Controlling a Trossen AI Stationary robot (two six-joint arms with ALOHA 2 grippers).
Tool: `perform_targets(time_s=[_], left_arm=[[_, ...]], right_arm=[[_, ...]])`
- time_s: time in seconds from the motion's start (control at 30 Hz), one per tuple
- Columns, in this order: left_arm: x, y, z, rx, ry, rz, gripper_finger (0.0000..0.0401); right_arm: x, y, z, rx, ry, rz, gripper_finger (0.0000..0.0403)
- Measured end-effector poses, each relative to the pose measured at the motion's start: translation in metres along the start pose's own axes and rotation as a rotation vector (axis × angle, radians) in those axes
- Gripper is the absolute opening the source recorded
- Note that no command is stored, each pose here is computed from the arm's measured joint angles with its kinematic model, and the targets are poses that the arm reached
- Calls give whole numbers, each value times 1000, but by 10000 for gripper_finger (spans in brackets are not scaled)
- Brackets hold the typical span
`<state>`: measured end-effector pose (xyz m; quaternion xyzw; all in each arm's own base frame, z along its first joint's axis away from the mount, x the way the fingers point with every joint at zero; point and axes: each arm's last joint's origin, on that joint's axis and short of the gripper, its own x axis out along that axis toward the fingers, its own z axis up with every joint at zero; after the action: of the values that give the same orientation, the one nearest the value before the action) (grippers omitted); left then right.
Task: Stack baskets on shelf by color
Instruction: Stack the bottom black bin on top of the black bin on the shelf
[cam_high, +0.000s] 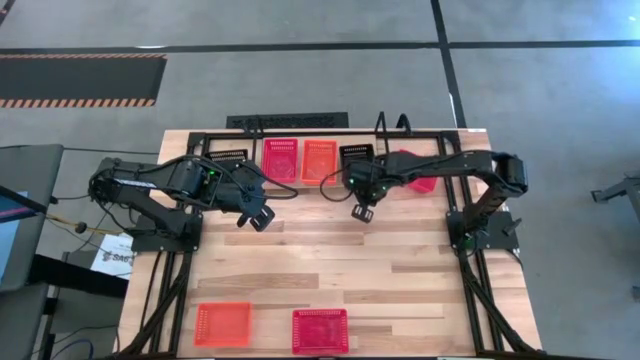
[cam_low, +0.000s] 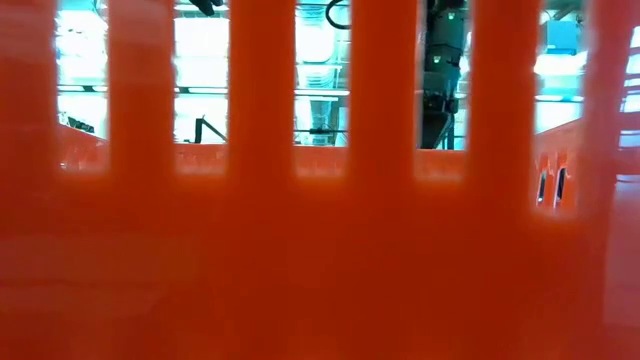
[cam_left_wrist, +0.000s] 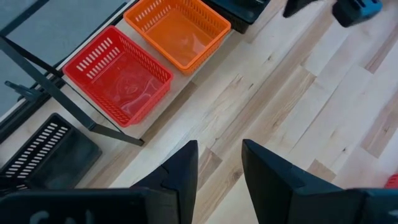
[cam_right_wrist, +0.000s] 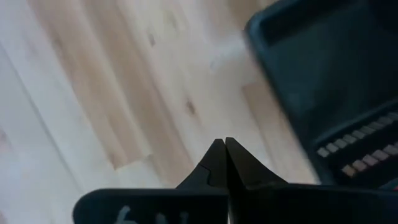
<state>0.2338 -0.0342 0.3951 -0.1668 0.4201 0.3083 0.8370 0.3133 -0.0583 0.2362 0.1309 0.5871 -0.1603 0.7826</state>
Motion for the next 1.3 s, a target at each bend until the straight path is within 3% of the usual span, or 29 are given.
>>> perform_targets(time_s=[0.33, 0.57, 0.73, 1.3], left_arm=[[0, 0, 0, -5, 0, 0, 113], [0, 0, 0, -16, -1, 1, 113], [0, 0, 0, -17, -6, 6, 113], [0, 0, 0, -34, -6, 6, 113]], right_arm=[[1, -17, 10, -21, -67, -4, 1], [0, 6, 5, -205, -60, 14, 0], [-1, 14, 3, -246, -67, 11, 0], [16, 1, -3, -304, -93, -228, 0]])
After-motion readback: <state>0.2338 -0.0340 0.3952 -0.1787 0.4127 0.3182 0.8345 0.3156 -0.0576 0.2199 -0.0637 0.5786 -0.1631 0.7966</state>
